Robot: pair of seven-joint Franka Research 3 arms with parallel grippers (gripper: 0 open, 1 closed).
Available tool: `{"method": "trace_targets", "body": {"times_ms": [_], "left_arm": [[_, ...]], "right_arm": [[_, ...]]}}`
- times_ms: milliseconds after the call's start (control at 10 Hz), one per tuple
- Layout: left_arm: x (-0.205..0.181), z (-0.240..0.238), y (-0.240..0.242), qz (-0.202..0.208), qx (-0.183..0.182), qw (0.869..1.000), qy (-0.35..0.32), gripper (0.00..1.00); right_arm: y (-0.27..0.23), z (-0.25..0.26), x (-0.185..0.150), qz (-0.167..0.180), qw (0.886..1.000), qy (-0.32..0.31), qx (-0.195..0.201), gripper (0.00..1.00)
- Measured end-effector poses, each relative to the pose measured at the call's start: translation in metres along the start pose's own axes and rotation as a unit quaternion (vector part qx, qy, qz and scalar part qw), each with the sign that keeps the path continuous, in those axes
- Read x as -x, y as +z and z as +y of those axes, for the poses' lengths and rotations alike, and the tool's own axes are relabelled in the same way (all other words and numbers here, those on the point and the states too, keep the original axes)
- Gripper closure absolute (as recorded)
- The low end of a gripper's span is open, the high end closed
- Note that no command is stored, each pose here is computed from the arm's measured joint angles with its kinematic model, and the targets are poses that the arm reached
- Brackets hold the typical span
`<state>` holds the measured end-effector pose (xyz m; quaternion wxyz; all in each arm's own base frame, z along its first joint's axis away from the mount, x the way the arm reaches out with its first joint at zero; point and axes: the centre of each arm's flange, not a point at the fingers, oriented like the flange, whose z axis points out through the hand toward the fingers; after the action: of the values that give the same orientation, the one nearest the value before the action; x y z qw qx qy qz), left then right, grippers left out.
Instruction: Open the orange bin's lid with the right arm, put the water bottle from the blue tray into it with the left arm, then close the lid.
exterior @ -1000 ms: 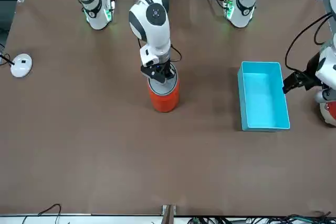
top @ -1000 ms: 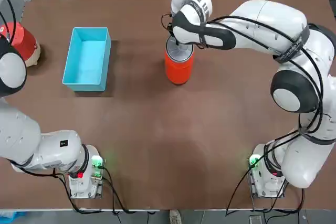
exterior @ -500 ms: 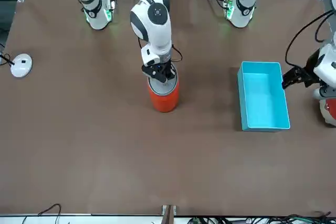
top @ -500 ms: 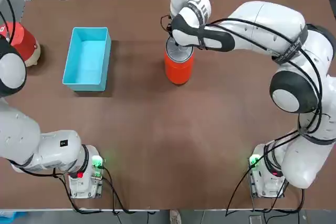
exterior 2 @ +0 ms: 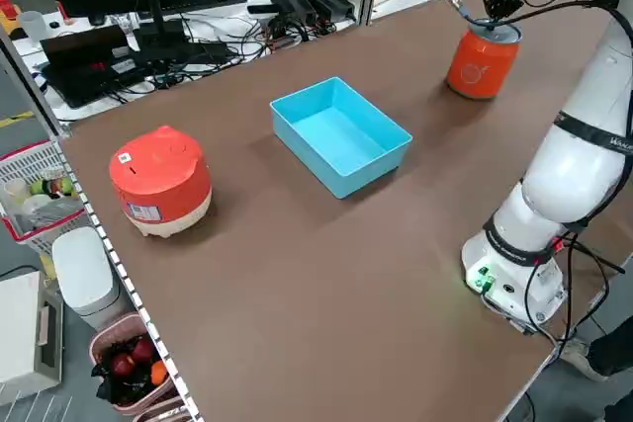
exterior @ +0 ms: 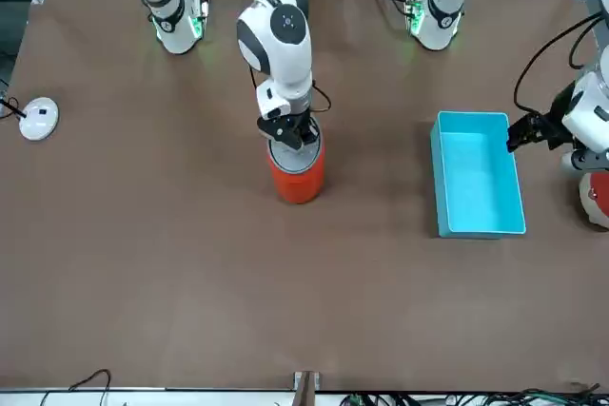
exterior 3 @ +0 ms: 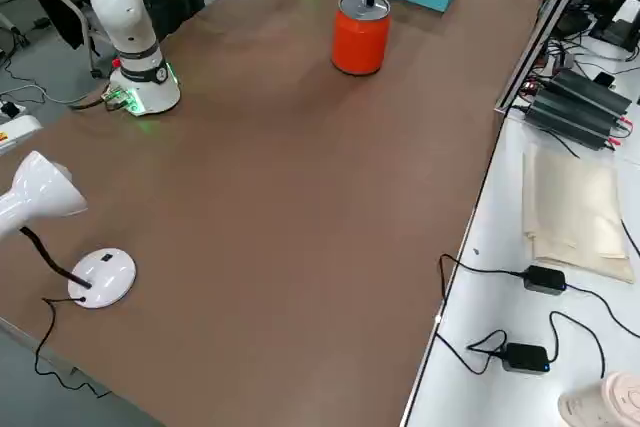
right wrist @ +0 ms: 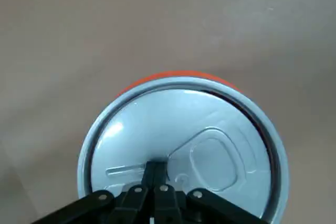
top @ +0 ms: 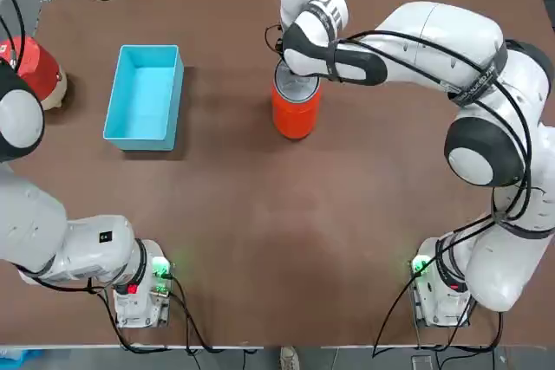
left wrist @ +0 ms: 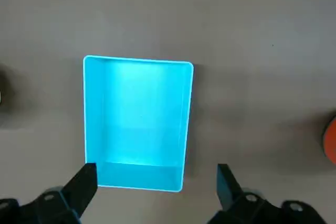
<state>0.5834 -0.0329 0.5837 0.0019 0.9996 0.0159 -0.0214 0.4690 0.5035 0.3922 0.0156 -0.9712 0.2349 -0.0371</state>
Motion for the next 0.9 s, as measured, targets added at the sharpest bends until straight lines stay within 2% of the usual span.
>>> {"method": "trace_targets", "body": {"times_ms": [300,500,700,900], "left_arm": [[0.001,0.0,0.0,-0.003,0.0,1.0,0.001,0.0],[0.001,-0.001,-0.002,-0.001,0.0,1.0,0.001,0.0],[0.001,0.0,-0.002,-0.001,0.0,1.0,0.001,0.0],[0.001,-0.001,-0.002,-0.001,0.0,1.0,0.0,0.0]], "right_arm": [[-0.013,0.0,-0.002,-0.004,1.0,0.001,0.018,0.99],[-0.037,0.011,-0.016,-0.007,0.999,-0.014,0.034,0.99],[-0.08,0.047,-0.065,-0.013,0.998,-0.029,0.051,0.98],[-0.134,0.11,-0.14,-0.021,0.998,-0.04,0.054,0.98]]}}
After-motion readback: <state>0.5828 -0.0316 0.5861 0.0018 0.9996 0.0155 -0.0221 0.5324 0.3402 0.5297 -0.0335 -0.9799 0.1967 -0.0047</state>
